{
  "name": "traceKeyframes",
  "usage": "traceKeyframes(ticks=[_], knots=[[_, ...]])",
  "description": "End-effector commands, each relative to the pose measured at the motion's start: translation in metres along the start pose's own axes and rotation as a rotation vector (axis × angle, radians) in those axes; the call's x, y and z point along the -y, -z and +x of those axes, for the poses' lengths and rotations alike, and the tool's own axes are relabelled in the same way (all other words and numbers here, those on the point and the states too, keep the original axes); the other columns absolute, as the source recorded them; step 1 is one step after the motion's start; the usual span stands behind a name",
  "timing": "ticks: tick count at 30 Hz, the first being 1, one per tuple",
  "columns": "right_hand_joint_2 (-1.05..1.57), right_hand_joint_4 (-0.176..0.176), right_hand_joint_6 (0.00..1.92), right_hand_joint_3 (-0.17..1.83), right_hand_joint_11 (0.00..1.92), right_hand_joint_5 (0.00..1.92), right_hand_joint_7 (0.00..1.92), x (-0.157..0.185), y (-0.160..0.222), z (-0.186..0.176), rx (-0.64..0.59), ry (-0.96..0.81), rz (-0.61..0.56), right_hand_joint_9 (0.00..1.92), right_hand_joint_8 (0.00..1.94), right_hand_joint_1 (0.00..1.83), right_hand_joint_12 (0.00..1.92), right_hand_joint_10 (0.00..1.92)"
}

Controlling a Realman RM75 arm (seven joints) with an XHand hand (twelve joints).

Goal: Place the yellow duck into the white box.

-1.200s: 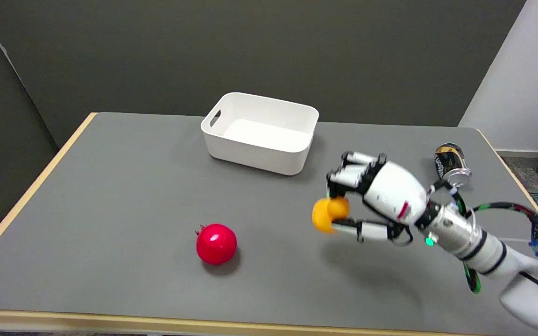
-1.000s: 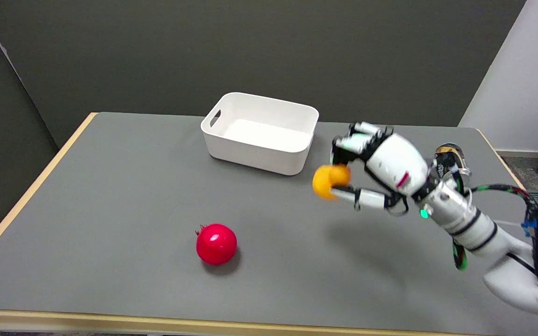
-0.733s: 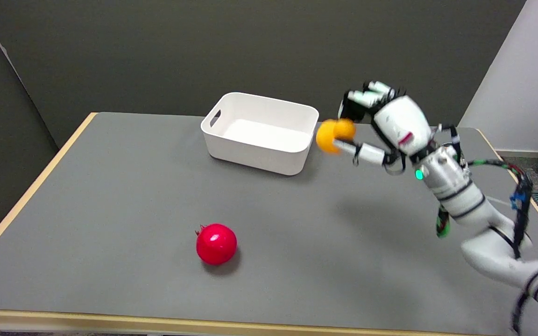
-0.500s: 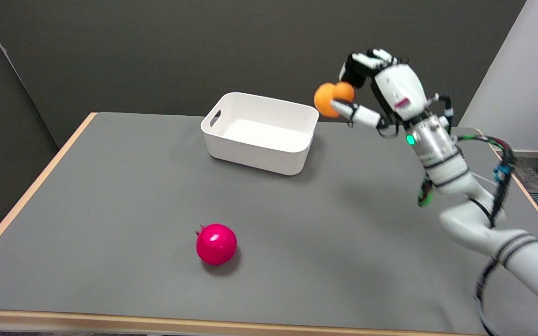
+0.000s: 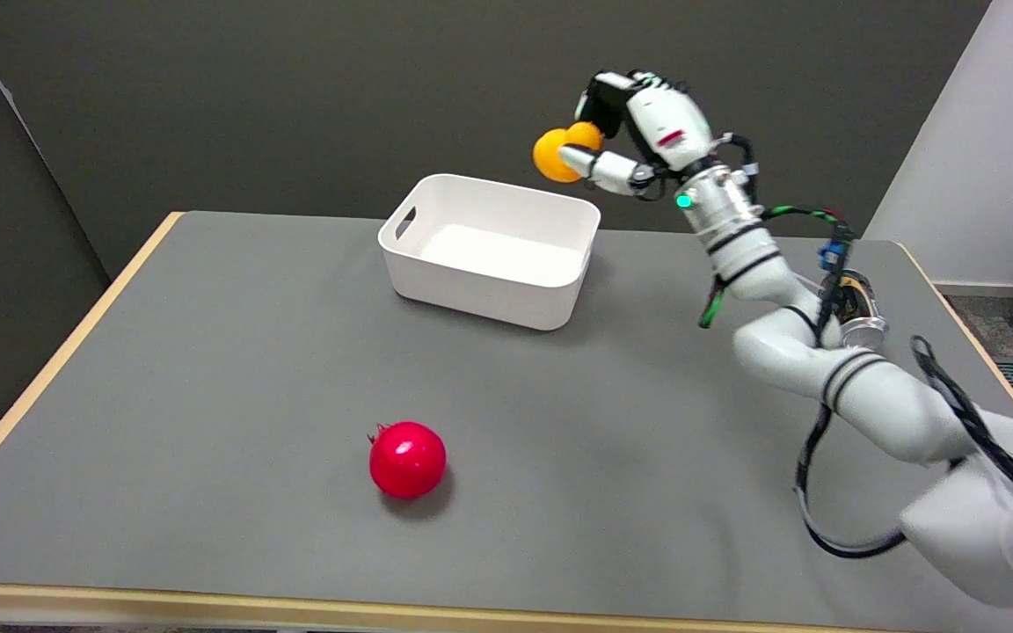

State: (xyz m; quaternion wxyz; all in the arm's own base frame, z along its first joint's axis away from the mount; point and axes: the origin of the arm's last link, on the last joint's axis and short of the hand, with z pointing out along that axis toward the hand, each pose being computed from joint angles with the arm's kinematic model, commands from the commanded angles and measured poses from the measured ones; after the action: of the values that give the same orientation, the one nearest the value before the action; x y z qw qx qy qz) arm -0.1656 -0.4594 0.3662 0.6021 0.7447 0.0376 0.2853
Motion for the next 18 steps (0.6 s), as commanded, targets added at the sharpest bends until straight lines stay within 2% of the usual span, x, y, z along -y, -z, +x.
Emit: traceKeyframes(ticks=[1,8,10,11,12,13,14,15,18], knots=[[1.02,-0.176,1.42,0.45,0.32,0.63,0.91,0.010,-0.040,-0.074,0.317,0.014,-0.130,0.75,1.39,1.21,1.37,1.36],[1.03,-0.176,1.43,0.43,0.33,0.62,0.91,-0.007,-0.013,-0.088,0.381,0.028,-0.172,0.75,1.39,1.21,1.37,1.36],[1.06,-0.159,1.44,0.38,0.33,0.61,0.90,-0.016,-0.003,-0.087,0.382,0.019,-0.192,0.75,1.38,1.20,1.38,1.36],[0.96,-0.056,1.30,0.55,0.30,0.54,0.84,-0.020,0.000,-0.086,0.380,0.018,-0.199,0.72,1.26,1.06,1.35,1.32],[0.81,0.097,1.08,0.83,0.25,0.44,0.75,-0.024,0.003,-0.083,0.373,0.018,-0.206,0.66,1.07,0.83,1.31,1.24],[0.73,0.125,0.77,0.91,0.18,0.30,0.56,-0.027,0.005,-0.079,0.364,0.016,-0.211,0.51,0.77,0.62,1.24,1.02],[0.68,0.097,0.47,0.91,0.12,0.16,0.37,-0.029,0.006,-0.076,0.355,0.014,-0.210,0.34,0.46,0.44,1.17,0.78],[0.65,0.082,0.31,0.92,0.07,0.09,0.25,-0.031,0.006,-0.071,0.343,0.015,-0.207,0.23,0.31,0.35,1.14,0.65],[0.58,0.076,0.20,0.96,0.05,0.03,0.08,-0.036,0.011,-0.058,0.299,0.000,-0.193,0.09,0.22,0.23,1.07,0.56]])
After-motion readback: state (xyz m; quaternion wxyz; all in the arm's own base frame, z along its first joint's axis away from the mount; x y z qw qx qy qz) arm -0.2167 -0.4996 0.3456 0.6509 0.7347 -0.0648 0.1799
